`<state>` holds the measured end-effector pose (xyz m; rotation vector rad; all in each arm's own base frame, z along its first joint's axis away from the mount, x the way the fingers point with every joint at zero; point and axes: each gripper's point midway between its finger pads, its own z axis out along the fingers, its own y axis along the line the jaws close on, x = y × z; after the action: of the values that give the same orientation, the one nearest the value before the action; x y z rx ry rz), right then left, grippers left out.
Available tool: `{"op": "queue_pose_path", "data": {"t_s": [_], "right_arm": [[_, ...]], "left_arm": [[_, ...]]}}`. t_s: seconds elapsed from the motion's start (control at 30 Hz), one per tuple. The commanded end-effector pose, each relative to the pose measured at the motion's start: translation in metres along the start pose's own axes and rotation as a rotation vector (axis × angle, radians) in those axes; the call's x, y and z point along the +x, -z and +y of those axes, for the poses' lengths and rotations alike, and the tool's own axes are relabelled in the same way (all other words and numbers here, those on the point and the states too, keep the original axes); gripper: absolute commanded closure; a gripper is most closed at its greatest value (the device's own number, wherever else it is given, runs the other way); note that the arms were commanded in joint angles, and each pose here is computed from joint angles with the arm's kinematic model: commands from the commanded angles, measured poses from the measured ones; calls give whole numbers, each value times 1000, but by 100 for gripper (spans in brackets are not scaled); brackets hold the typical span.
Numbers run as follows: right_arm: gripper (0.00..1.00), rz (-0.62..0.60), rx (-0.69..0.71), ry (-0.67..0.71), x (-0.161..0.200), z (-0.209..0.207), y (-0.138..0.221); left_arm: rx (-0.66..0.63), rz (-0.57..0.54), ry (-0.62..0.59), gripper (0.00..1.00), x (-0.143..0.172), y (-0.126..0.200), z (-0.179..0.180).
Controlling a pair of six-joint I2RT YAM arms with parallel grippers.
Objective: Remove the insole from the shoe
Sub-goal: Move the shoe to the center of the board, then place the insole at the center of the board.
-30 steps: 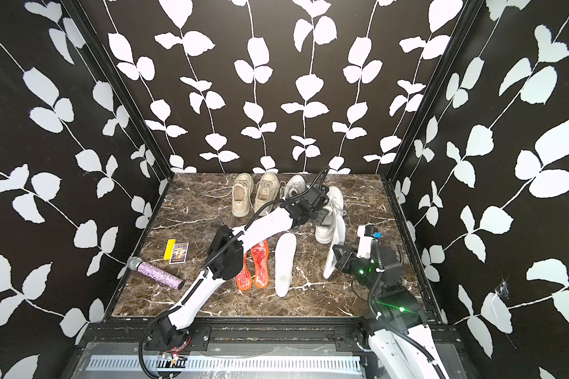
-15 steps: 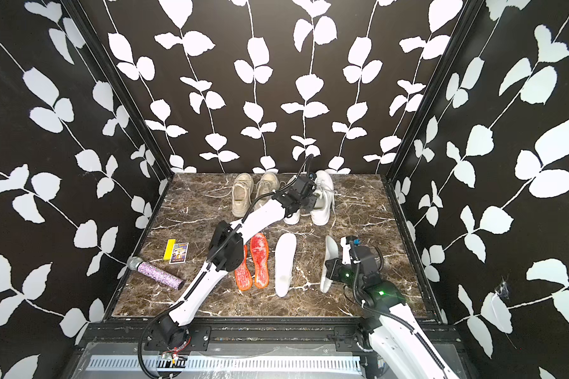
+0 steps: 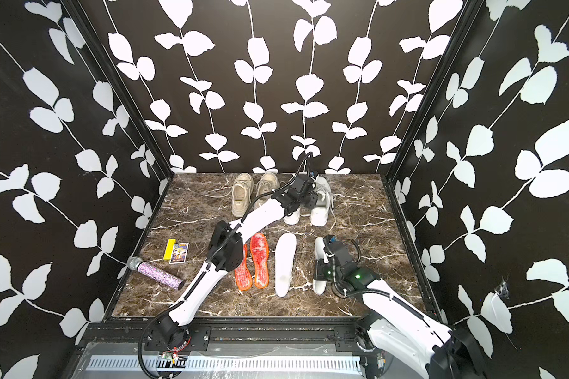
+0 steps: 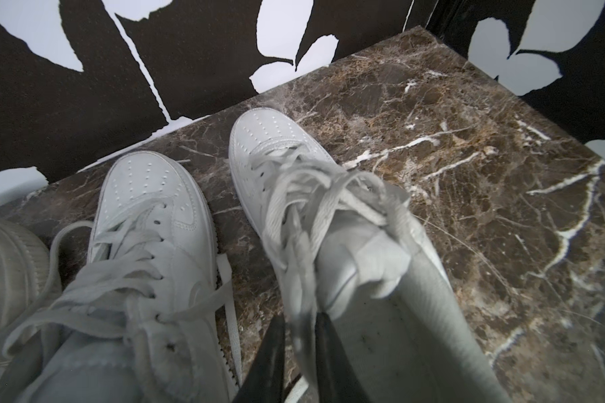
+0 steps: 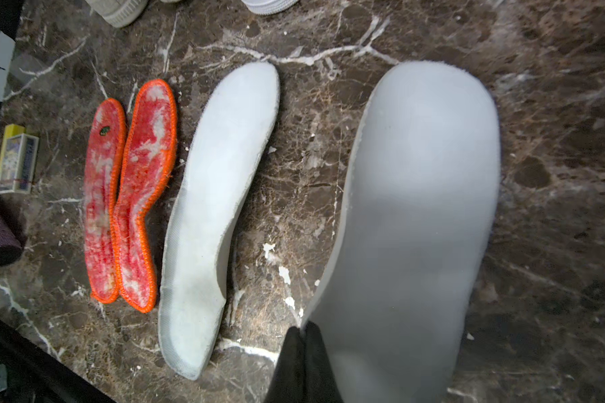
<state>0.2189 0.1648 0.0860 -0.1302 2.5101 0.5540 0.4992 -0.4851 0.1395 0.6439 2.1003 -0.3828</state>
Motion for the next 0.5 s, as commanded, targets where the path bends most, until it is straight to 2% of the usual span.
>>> {"op": "queue_pose_path", "data": {"t_s": [0.0,0.1,0.27,0.47], "right_arm": [[100,-66,0,59,-20,14,-3],[100,-53,-6,76,-19,22,-12],[100,-6,25,117,-7,25,-24],[100,23,40,140,1,25,-29]], "left_arm": [[39,-97,36,79,-54,47,-1],[51,-83,43,76,-56,60,0],[40,-65,52,65,-52,88,8],[11,-57,93,59,-32,120,31]]}}
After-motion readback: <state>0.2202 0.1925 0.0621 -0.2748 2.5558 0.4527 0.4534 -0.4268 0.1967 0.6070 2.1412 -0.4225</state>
